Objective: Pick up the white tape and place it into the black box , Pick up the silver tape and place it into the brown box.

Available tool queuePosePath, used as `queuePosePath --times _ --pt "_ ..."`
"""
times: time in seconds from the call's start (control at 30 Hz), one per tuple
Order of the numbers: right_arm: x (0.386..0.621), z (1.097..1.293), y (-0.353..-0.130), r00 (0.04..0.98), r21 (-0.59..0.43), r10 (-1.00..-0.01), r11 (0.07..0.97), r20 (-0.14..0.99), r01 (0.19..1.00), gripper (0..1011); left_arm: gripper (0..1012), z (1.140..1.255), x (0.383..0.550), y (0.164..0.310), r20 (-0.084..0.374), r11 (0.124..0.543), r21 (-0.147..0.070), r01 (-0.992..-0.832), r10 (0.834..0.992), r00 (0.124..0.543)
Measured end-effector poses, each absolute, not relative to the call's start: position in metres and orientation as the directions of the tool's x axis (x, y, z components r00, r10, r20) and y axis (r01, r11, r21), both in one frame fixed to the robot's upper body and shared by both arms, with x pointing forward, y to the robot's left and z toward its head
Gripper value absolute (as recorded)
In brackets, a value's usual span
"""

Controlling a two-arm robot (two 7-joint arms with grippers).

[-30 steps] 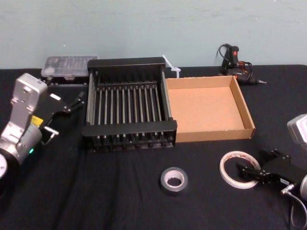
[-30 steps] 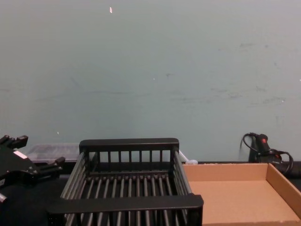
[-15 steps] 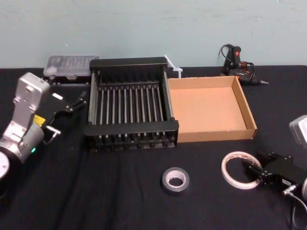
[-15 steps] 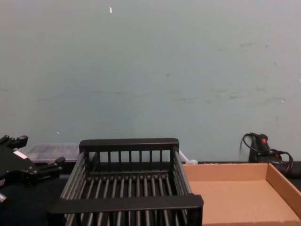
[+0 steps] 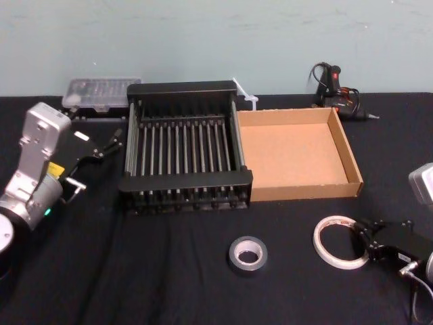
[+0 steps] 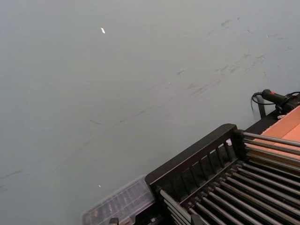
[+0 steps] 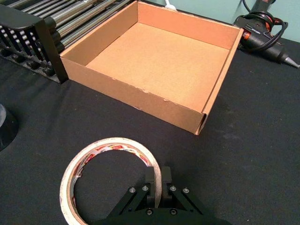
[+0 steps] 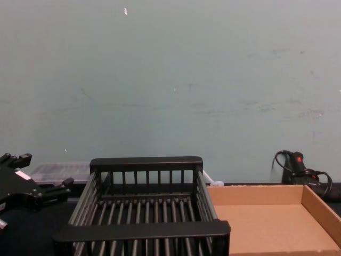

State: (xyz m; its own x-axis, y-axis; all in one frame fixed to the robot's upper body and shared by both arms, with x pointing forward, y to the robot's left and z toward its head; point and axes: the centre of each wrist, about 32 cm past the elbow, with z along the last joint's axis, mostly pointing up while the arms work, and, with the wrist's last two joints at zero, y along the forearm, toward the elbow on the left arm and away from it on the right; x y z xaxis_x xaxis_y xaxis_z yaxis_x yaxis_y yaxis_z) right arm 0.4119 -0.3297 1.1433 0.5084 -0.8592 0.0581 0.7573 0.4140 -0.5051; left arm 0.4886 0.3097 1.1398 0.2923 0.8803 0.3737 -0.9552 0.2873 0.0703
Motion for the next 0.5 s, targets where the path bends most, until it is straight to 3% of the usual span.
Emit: queuePosePath --times 0.5 --pt "0.4119 1.1433 -0.3297 0.508 -0.505 -0.859 0.414 0.058 0.757 87 1001 1.1398 0.4886 0.3097 0.374 0.287 0.07 -0.955 0.88 0.292"
